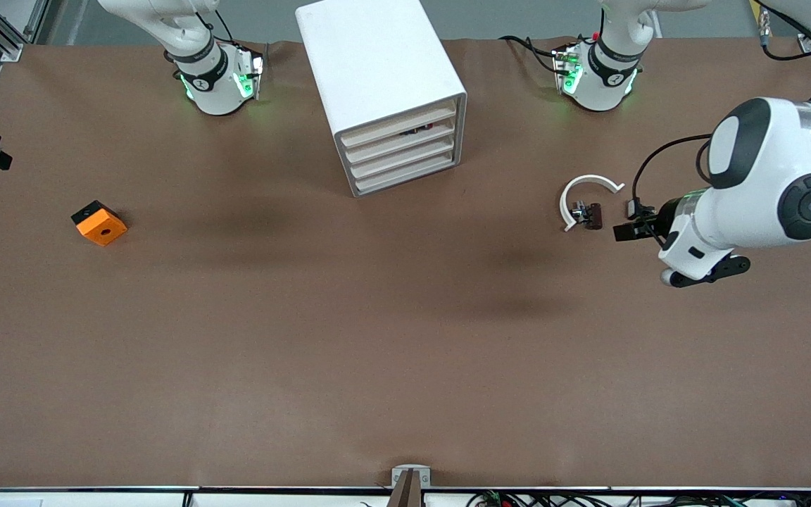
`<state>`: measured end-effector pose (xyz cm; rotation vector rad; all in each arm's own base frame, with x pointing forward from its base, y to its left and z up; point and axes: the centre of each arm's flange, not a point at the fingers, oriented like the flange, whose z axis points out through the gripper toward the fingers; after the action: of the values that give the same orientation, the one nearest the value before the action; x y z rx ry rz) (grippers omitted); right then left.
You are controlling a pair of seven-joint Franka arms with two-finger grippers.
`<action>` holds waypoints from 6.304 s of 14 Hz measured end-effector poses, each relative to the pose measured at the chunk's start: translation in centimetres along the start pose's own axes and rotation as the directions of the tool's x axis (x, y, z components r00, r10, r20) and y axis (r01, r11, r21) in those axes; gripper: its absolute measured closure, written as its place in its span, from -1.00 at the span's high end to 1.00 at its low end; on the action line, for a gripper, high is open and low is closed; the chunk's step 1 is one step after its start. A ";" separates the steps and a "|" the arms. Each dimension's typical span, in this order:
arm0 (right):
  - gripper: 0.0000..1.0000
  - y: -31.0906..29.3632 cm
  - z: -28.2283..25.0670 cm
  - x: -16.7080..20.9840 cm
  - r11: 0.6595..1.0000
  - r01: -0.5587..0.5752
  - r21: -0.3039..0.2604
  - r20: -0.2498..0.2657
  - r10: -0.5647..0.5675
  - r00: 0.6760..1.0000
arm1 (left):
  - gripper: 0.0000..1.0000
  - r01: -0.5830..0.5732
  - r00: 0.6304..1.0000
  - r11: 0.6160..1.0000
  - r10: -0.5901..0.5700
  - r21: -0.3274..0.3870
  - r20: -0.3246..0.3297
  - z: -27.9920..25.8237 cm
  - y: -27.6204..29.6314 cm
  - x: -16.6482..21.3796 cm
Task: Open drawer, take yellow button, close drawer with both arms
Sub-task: 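Move the left gripper toward the white drawer cabinet, then grasp the drawer front of the white cabinet with the left gripper, then pull the drawer open with the left gripper while the right gripper approaches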
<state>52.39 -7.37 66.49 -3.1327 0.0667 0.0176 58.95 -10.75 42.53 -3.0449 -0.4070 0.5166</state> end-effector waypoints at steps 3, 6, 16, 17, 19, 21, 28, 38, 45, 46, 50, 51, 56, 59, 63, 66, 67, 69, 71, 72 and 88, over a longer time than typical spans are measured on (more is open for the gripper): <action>1.00 0.0 0.0 0.0 1.000 0.000 0.000 0.000 0.000 1.000 | 1.00 0.080 0.997 0.997 -0.080 0.008 -0.008 1.7 3.1 0.0; 1.00 0.0 0.0 0.0 1.000 0.000 0.000 0.000 0.000 1.000 | 1.00 0.161 0.987 0.987 -0.161 0.024 -0.003 3.2 5.5 -0.5; 1.00 0.0 0.0 0.0 1.000 0.000 0.000 0.000 0.000 1.000 | 1.00 0.537 0.839 0.837 -0.543 0.105 0.035 10.8 16.3 -3.0; 1.00 0.0 0.0 0.0 1.000 0.001 0.000 -0.001 -0.001 1.000 | 1.00 0.574 0.813 0.811 -0.581 0.112 0.039 11.5 17.3 -3.2; 1.00 -0.2 -0.1 0.0 1.000 0.003 0.000 -0.002 -0.003 1.000 | 1.00 0.628 0.770 0.768 -0.637 0.131 0.045 12.8 18.9 -3.7; 1.00 -0.2 0.1 0.1 1.000 0.003 0.000 0.001 -0.003 1.000 | 1.00 0.672 0.726 0.723 -0.686 0.163 0.051 14.2 20.2 -4.4; 1.00 -0.5 2.5 1.7 1.000 0.008 -0.002 0.040 -0.008 0.999 | 1.00 0.695 0.543 0.555 -0.822 0.456 0.173 17.1 21.7 -6.6; 1.00 -2.1 5.3 3.5 0.999 0.038 -0.003 0.081 -0.038 0.996 | 1.00 0.605 0.231 0.263 -0.961 0.751 0.151 20.5 23.0 -9.2; 1.00 -2.0 10.2 6.9 0.999 0.035 -0.017 0.102 -0.033 0.994 | 1.00 0.458 0.130 0.110 -0.990 0.882 0.056 21.1 23.7 -11.3; 1.00 -1.9 10.3 7.0 0.999 0.034 -0.018 0.099 -0.032 0.995 | 0.99 0.446 0.127 0.107 -0.990 0.889 0.055 20.9 24.0 -11.6; 1.00 -1.7 10.3 7.3 0.999 0.029 -0.019 0.083 -0.028 0.996 | 0.58 0.432 0.157 0.109 -0.987 0.895 0.044 21.3 25.5 -13.6; 1.00 -1.5 10.4 7.3 0.999 0.026 -0.019 0.085 -0.025 0.996 | 0.58 0.429 0.167 0.110 -0.985 0.897 0.041 21.6 25.9 -14.2; 1.00 -1.4 10.6 7.4 1.000 0.012 -0.021 0.086 -0.010 0.996 | 0.03 0.409 0.197 0.109 -0.980 0.906 0.028 22.9 27.3 -16.0; 1.00 -2.0 10.4 7.5 0.998 -0.058 -0.028 0.079 0.060 0.995 | 0.00 0.406 0.208 0.109 -0.978 0.907 0.024 23.2 27.7 -16.6; 1.00 -2.3 10.1 7.6 0.997 -0.078 -0.029 0.072 0.080 0.994 | 0.00 0.401 0.238 0.110 -0.971 0.910 0.012 24.0 28.7 -18.2; 1.00 -3.5 10.0 7.6 0.986 -0.162 -0.036 0.067 0.164 0.984 | -0.04 0.398 0.250 0.109 -0.968 0.911 0.007 24.3 29.1 -18.9; 1.00 -4.0 10.0 7.6 0.977 -0.209 -0.040 0.063 0.211 0.975 | -0.09 0.397 0.252 0.109 -0.968 0.911 0.005 24.5 29.2 -19.0; 1.00 -4.3 9.9 7.6 0.963 -0.268 -0.044 0.059 0.270 0.961 | -0.20 0.396 0.257 0.108 -0.966 0.912 0.003 24.6 29.3 -19.3; 1.00 -4.1 9.9 7.6 0.943 -0.328 -0.048 0.057 0.331 0.942 | -0.50 0.395 0.264 0.108 -0.964 0.912 0.000 24.8 29.5 -19.7; 1.00 -4.1 9.9 7.6 0.926 -0.374 -0.051 0.055 0.376 0.925 | -0.52 0.394 0.267 0.108 -0.964 0.913 -0.002 24.9 29.6 -19.9; 1.00 -14.7 10.4 6.7 0.808 -0.585 -0.075 0.053 0.589 0.807 | -0.71 0.395 0.232 0.069 -0.972 0.916 -0.027 25.2 29.0 -18.6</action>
<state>59.64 7.12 56.10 -3.0105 1.0491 0.1400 41.06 -43.99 22.71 -1.2407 -1.2917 1.1743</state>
